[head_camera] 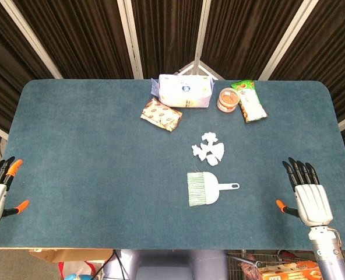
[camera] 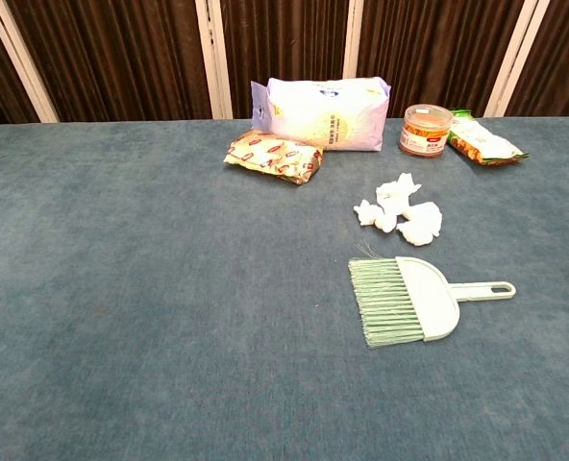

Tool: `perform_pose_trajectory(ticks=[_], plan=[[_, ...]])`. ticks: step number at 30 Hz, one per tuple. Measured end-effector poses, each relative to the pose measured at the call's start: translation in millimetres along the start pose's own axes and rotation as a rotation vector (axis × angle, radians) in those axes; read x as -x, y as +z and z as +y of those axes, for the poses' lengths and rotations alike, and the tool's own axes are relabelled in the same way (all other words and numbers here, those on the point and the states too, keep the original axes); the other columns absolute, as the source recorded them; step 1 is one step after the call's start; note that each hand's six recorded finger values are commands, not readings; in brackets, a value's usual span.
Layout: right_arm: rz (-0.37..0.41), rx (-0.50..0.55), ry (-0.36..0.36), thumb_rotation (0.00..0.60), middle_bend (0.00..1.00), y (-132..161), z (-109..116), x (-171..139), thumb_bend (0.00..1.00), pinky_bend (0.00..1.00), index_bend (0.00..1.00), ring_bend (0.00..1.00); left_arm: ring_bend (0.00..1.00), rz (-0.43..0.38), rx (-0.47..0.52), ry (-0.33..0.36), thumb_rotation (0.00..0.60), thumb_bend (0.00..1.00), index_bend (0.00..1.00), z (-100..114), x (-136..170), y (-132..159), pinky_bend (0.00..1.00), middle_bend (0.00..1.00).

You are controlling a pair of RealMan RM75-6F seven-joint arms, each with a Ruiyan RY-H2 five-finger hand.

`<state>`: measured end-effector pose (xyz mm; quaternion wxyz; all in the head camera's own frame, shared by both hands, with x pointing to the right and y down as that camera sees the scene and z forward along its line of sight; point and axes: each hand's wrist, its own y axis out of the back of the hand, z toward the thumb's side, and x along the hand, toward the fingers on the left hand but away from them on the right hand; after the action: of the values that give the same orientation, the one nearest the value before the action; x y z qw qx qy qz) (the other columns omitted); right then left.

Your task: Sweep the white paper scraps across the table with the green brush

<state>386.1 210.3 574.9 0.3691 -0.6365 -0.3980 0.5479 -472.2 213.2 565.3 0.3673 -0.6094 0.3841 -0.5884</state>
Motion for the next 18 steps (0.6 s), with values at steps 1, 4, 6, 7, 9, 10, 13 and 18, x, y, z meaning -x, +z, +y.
perform_pose_trajectory(ticks=[1, 4, 6, 7, 9, 10, 13, 18], plan=[[0.0, 0.001, 0.001, 0.6, 0.0, 0, 0, 0, 0.2, 0.0, 0.0, 0.0, 0.0, 0.0, 0.0, -0.001, 0.6, 0.0, 0.0, 0, 0, 0, 0.0, 0.0], [0.0, 0.005, 0.005, 0.6, 0.0, 0, -1, 1, 0.2, 0.0, 0.0, 0.0, 0.0, -0.001, 0.002, -0.001, 0.6, 0.0, 0.0, 0, -1, 0, 0.0, 0.0], [0.002, 0.007, 0.006, 0.6, 0.0, 1, -1, 1, 0.2, 0.0, 0.0, 0.0, 0.0, -0.001, 0.003, 0.001, 0.6, 0.0, 0.0, 0, 0, 0, 0.0, 0.0], [0.004, 0.009, 0.006, 0.6, 0.0, 2, -1, 1, 0.2, 0.03, 0.0, 0.01, 0.0, -0.001, 0.004, 0.001, 0.6, 0.0, 0.0, 0, 0, 0, 0.0, 0.0], [0.011, 0.012, 0.002, 0.6, 0.15, 4, 0, 2, 0.2, 0.25, 0.0, 0.18, 0.0, -0.001, 0.004, 0.001, 0.6, 0.0, 0.0, 0, 0, 0, 0.0, 0.0], [0.016, 0.014, -0.002, 0.6, 0.25, 5, 0, 3, 0.2, 0.36, 0.0, 0.29, 0.0, -0.001, 0.004, 0.002, 0.6, 0.0, 0.0, 1, 0, 0, 0.0, 0.0], [0.035, 0.021, -0.017, 0.6, 0.62, 11, 3, 7, 0.2, 0.69, 0.0, 0.66, 0.0, -0.002, 0.005, 0.006, 0.6, 0.0, 0.0, 1, 0, 0, 0.0, 0.0], [0.056, 0.02, 0.024, 0.6, 0.87, 17, -7, 14, 0.2, 0.86, 0.17, 0.9, 0.0, -0.007, 0.004, 0.007, 0.6, 0.0, 0.0, 1, 0, 2, 0.0, 0.0]])
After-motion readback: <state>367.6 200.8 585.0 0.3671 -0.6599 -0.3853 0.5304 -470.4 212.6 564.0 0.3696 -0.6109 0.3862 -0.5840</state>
